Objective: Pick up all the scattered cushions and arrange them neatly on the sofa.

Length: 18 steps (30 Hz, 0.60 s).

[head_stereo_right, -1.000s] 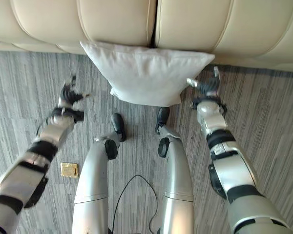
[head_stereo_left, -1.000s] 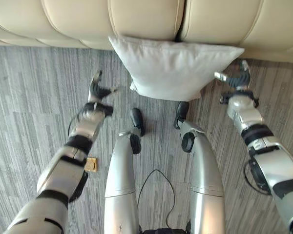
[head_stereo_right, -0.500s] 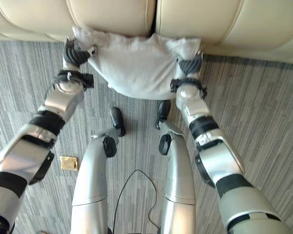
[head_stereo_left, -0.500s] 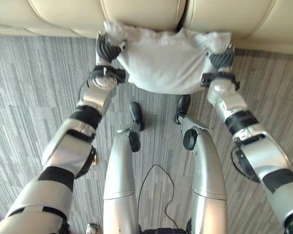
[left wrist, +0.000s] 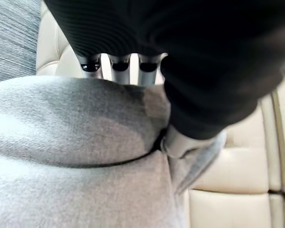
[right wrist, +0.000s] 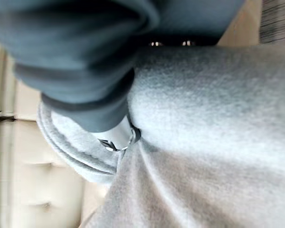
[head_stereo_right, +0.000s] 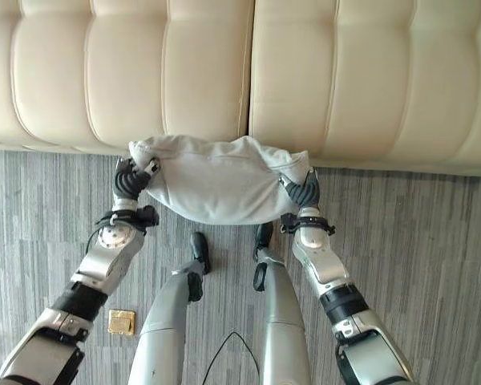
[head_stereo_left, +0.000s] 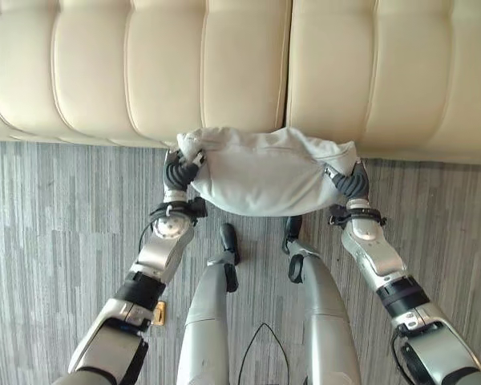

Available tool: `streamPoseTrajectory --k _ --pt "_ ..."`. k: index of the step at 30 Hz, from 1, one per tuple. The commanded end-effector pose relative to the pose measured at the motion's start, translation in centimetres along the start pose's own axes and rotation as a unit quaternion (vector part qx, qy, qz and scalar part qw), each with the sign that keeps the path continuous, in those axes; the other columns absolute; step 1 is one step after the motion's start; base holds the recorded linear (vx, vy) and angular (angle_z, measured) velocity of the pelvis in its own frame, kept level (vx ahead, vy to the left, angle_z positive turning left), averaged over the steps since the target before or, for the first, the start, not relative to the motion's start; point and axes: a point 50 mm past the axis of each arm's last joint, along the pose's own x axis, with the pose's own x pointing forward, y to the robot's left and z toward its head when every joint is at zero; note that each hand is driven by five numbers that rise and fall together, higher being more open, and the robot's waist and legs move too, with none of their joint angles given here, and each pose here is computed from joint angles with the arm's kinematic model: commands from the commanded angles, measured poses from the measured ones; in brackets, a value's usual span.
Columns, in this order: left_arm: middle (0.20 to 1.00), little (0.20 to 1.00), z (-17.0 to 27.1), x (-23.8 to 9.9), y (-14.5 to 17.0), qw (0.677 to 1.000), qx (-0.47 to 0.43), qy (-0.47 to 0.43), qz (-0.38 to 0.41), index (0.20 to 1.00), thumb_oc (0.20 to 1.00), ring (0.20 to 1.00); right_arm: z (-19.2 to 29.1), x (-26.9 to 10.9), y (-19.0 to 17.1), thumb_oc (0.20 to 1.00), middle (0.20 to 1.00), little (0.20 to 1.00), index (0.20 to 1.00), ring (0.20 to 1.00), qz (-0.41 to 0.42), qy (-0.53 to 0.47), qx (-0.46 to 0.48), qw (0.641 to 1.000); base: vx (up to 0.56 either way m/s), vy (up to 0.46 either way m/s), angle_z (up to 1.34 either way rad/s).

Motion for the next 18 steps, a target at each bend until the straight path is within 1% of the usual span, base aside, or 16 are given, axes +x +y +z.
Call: streamPoseTrajectory --k 1,3,4,8,13,18 --pt "0.200 0.200 1.7 -0.8 -2.6 0.995 -0.007 -0.064 -0.080 0.200 0.200 0.200 2.7 -0.7 1.7 0.200 0.200 0.200 0.200 0.200 0.066 -0.085 0.017 0.994 0.09 -0.079 -0.05" --pt "0.200 0.200 0.5 -2.7 -1.1 0.996 0.000 -0.045 -0.083 0.200 0.200 0.200 1.8 -2.5 0.1 0.200 0.200 0.200 0.200 0.200 0.073 -0.078 -0.006 0.994 0.23 -0.086 0.04" --pt "0.200 0.200 0.5 -2.7 -1.1 0.996 0.000 -0.044 -0.083 0.200 0.200 0.200 1.8 -2.6 0.1 0.200 0.200 0.200 0.200 0.200 0.073 -0.078 -0.006 0.994 0.22 -0.058 0.11" --pt "0.200 0.200 -0.9 -5.3 0.7 0.996 0.001 -0.008 -0.094 0.200 0.200 0.200 0.2 -5.2 -1.5 0.200 0.200 0.200 0.200 0.200 0.096 -0.046 -0.033 0.994 0.26 -0.071 0.01" --pt "0.200 0.200 -1.7 -6.3 1.4 0.994 0.018 0.011 -0.106 0.200 0.200 0.200 -0.5 -6.4 -2.2 0.200 0.200 0.200 0.200 0.200 0.101 -0.029 -0.030 0.994 0.17 -0.066 -0.01" --pt "0.200 0.200 -2.3 -6.7 1.3 0.993 0.020 0.026 -0.117 0.200 0.200 0.200 -1.1 -6.9 -2.7 0.200 0.200 0.200 0.200 0.200 0.089 -0.016 -0.026 0.996 0.09 -0.094 0.13"
